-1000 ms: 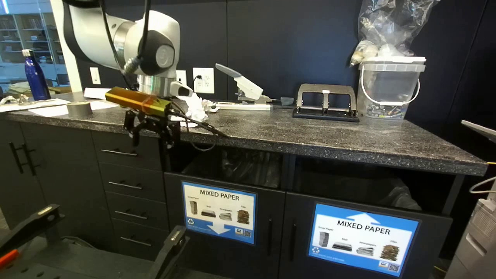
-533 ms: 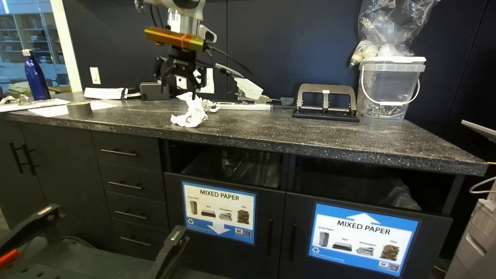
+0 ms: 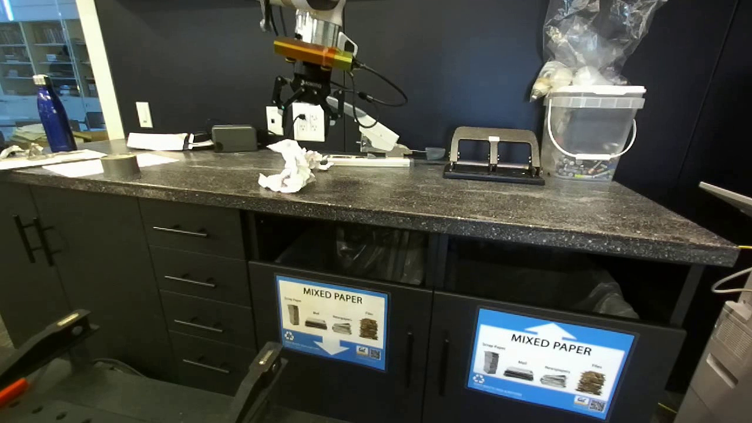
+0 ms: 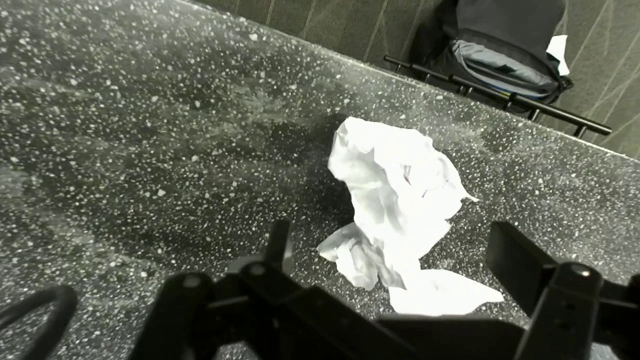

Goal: Put the tissues inside the rubbish bin.

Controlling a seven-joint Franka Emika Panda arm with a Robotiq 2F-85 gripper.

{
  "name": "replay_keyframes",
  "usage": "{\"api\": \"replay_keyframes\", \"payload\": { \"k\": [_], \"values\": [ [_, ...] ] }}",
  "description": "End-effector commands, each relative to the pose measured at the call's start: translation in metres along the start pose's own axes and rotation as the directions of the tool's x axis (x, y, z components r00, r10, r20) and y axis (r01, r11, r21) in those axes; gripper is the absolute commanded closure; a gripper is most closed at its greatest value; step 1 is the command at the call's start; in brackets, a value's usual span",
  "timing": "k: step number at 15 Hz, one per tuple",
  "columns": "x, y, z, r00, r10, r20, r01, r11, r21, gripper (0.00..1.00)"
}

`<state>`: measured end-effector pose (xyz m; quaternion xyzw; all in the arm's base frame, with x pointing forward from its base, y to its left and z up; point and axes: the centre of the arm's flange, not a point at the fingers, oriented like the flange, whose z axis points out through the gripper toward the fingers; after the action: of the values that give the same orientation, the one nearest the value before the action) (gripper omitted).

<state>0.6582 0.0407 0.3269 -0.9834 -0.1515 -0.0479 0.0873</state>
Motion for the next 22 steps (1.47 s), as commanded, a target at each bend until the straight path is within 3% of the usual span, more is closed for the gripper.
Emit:
{"api": "replay_keyframes", "payload": {
  "k": [1,17,18,19,22],
  "values": [
    [0.032,0.007,0.029,0.999,-0.038,0.015,0.038,0.999,0.011,0.00],
    [0.056,-0.014,0.125,0.987,-0.122,0.101,0.114,0.990,0.081,0.00],
    [0.056,-0.014,0.130,0.987,-0.125,0.101,0.118,0.990,0.073,0.25],
    [0.057,-0.014,0.131,0.986,-0.127,0.105,0.120,0.991,0.065,0.27],
    [0.056,-0.013,0.135,0.984,-0.137,0.118,0.135,0.990,0.029,0.51]
  ]
}}
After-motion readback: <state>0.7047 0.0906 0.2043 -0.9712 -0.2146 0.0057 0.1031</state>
